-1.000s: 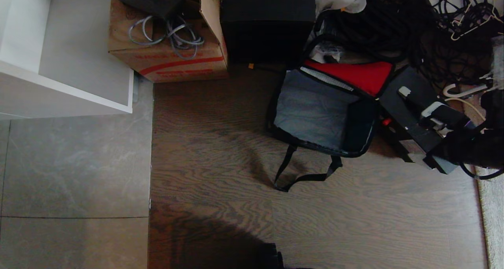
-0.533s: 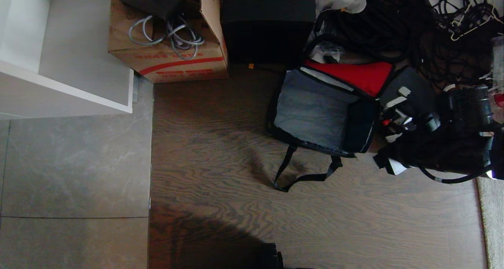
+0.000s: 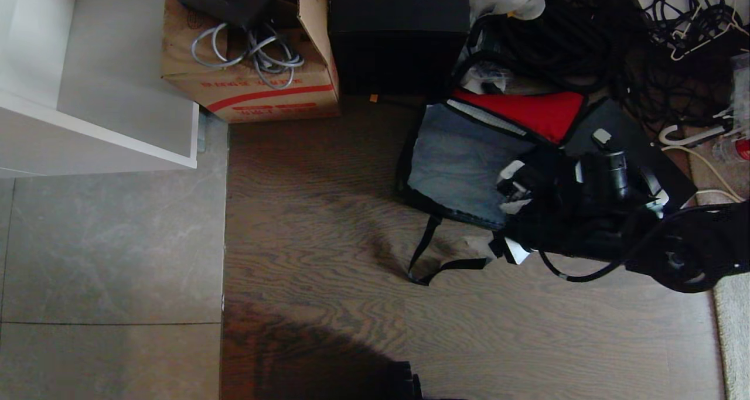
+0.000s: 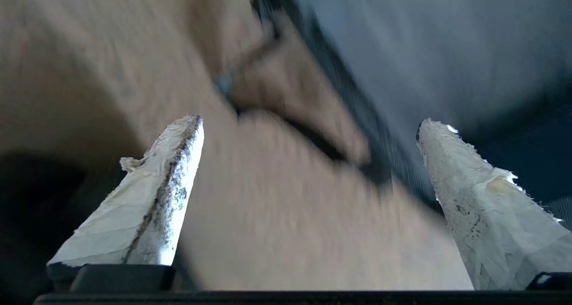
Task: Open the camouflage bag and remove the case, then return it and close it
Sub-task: Grip the handle again
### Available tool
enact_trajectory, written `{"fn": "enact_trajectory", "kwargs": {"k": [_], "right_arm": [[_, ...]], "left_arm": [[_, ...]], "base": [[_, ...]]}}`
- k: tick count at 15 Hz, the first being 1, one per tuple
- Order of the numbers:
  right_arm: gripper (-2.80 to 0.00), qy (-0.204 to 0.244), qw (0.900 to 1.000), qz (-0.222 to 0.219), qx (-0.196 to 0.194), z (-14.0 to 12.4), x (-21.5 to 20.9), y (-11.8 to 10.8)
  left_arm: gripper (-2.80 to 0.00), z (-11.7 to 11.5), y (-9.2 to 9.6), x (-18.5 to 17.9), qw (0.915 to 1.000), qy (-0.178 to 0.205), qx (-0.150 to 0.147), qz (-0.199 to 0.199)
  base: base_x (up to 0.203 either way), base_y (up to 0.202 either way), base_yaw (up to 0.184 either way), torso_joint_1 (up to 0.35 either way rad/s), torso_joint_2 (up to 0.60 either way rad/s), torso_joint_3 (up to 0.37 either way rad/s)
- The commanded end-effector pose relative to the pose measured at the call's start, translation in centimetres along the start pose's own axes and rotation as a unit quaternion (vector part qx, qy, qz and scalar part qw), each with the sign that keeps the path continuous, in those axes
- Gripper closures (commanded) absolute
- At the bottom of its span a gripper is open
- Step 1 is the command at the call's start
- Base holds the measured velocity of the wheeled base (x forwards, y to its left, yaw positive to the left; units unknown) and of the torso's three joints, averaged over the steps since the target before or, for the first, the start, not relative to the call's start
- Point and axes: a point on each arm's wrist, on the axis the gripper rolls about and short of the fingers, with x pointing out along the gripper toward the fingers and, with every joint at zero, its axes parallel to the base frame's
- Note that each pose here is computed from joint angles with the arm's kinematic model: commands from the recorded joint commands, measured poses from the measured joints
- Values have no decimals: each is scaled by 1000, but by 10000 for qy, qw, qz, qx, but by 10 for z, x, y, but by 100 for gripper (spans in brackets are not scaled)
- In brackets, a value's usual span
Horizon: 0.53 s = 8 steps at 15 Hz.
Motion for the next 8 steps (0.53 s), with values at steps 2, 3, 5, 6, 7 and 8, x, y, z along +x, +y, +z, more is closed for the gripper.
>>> {"fn": "enact_trajectory", "kwargs": {"k": [2, 3, 5, 6, 7, 8], "right_arm": [[-280, -58, 9977, 92, -665, -13, 49, 9], [-280, -107, 9973, 97, -722, -12, 53, 10], [-280, -289, 9966, 35, -774, -12, 61, 12], [-280, -350, 9962, -14, -792, -11, 65, 14], [-280, -405, 9959, -68, -808, -9, 69, 15], [-280, -415, 9958, -82, -809, -9, 71, 14]], "left_arm": [[0, -2, 0, 1, 10000, 36, -2, 6], [0, -2, 0, 1, 10000, 36, -2, 1], [0, -2, 0, 1, 10000, 36, -2, 1], [0, -2, 0, 1, 10000, 36, -2, 3], [0, -2, 0, 1, 10000, 36, -2, 8], [0, -2, 0, 1, 10000, 36, -2, 6]], "base": [[0, 0, 0, 0, 0, 0], [0, 0, 0, 0, 0, 0], [0, 0, 0, 0, 0, 0], [0, 0, 0, 0, 0, 0], [0, 0, 0, 0, 0, 0], [0, 0, 0, 0, 0, 0]]}}
